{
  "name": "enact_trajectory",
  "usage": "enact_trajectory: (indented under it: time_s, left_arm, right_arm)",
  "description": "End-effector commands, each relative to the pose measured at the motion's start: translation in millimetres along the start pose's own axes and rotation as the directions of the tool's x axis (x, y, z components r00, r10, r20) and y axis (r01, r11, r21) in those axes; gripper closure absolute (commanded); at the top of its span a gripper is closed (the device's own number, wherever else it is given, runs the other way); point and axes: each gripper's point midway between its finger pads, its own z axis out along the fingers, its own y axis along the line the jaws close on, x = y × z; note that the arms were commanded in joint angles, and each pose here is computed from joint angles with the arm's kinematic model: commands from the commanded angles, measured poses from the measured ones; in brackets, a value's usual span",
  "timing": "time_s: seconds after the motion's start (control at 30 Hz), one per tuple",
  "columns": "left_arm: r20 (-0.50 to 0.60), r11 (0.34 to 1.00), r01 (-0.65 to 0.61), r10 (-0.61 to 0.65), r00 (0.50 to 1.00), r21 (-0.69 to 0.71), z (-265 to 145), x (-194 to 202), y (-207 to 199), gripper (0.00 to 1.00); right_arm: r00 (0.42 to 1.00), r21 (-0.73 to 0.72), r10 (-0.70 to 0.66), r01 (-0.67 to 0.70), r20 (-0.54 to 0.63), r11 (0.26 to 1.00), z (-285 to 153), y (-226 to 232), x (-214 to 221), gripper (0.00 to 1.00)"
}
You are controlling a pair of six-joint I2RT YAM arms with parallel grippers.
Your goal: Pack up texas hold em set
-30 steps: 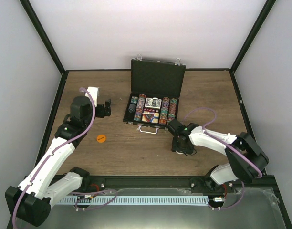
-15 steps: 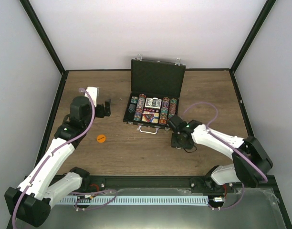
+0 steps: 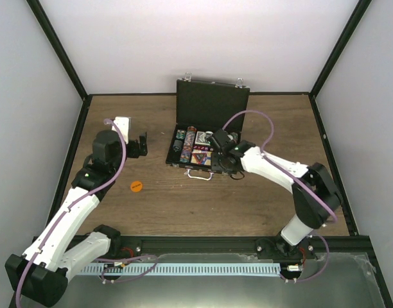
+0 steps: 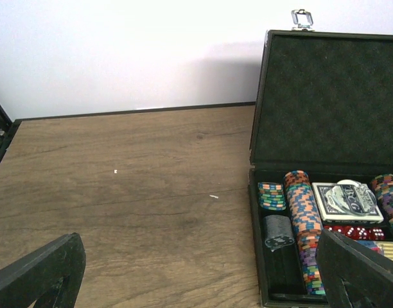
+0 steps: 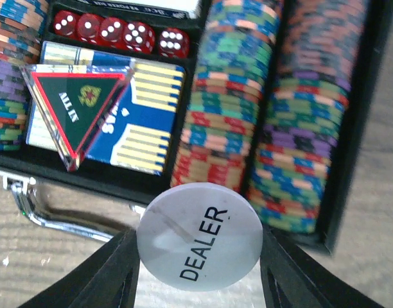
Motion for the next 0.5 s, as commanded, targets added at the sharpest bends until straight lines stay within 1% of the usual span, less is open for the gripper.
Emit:
enact_trajectory:
  time_s: [0.0, 0.13, 0.27, 0.47]
  left_arm:
    - [0.023, 1.000, 0.012, -0.012, 1.000, -0.013, -0.5, -2.5, 3.3, 0.00]
    - [0.018, 1.000, 0.011, -0.011, 1.000, -0.009, 0.8, -1.8, 2.1, 0.00]
    - [0.018, 1.000, 0.010, -0.010, 1.000, -0.014, 1.0, -1.8, 3.0, 0.00]
    - [0.020, 0.999, 0.006, -0.006, 1.000, -0.032, 0.7, -2.0, 6.0, 0.00]
  right_arm:
    - [0.997, -0.055, -0.035, 0.039, 0.072, 0.998, 8.4, 27.5, -31.6, 0.50]
    - [0.997, -0.076, -0.060, 0.064, 0.056, 0.995, 23.4, 41.8, -37.5, 0.50]
    - [0.996, -0.051, -0.077, 0.079, 0.041, 0.996, 36.4, 42.7, -37.8, 0.50]
    - [0.994, -0.037, -0.092, 0.094, 0.052, 0.995, 45.7, 44.6, -42.7, 0.50]
